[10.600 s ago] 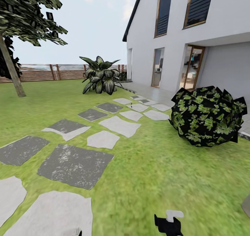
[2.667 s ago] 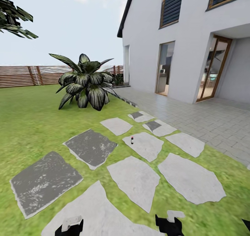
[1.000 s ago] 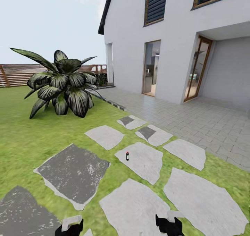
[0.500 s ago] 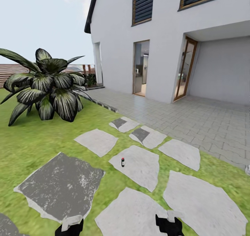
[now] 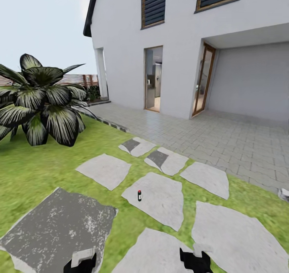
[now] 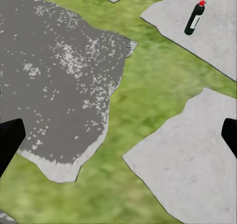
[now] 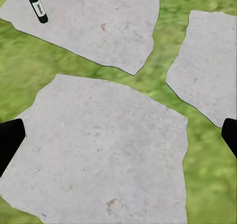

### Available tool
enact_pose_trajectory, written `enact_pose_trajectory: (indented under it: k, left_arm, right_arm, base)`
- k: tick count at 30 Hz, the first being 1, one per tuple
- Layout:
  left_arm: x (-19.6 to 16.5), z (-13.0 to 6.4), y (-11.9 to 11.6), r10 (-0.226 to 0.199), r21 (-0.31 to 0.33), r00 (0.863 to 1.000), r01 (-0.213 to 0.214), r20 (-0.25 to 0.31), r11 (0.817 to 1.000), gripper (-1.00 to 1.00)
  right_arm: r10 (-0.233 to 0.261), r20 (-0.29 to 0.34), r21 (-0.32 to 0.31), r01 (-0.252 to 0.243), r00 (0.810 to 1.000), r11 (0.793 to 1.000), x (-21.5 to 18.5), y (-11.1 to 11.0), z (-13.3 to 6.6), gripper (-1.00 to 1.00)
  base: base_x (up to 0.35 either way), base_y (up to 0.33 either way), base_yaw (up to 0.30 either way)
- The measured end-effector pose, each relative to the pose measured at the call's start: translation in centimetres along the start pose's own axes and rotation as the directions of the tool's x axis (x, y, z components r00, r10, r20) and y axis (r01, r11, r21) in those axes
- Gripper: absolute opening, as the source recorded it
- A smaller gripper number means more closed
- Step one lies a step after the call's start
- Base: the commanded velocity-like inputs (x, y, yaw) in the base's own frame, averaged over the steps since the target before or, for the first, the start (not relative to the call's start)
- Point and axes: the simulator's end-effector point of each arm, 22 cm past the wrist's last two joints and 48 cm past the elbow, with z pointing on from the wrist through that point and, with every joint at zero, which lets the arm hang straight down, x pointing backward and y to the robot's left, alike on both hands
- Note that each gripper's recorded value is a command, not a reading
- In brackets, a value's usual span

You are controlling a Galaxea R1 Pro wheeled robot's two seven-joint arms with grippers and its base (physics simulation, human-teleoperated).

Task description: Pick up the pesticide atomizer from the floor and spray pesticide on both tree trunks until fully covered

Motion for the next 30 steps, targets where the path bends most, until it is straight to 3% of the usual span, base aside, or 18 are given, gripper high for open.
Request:
enact_pose_trajectory:
  k: [16,30]
  left_arm:
    - [0.08,-0.02,0.06,0.000,-0.001,1.000,0.000,-0.002,1.000,1.00]
    - [-0.25,-0.06,-0.03,0.001,0.002,1.000,-0.001,0.005,1.000,1.00]
  right_arm:
    - [0.003,-0.001,-0.002,-0.003,1.000,1.000,0.04,0.07,-0.01,1.00]
    - [0.006,0.007,-0.001,-0.006,1.000,1.000,-0.35,0.00,-0.09,1.00]
  base:
    - [0.286,0.229,-0.011]
    - [0.287,0.229,-0.230]
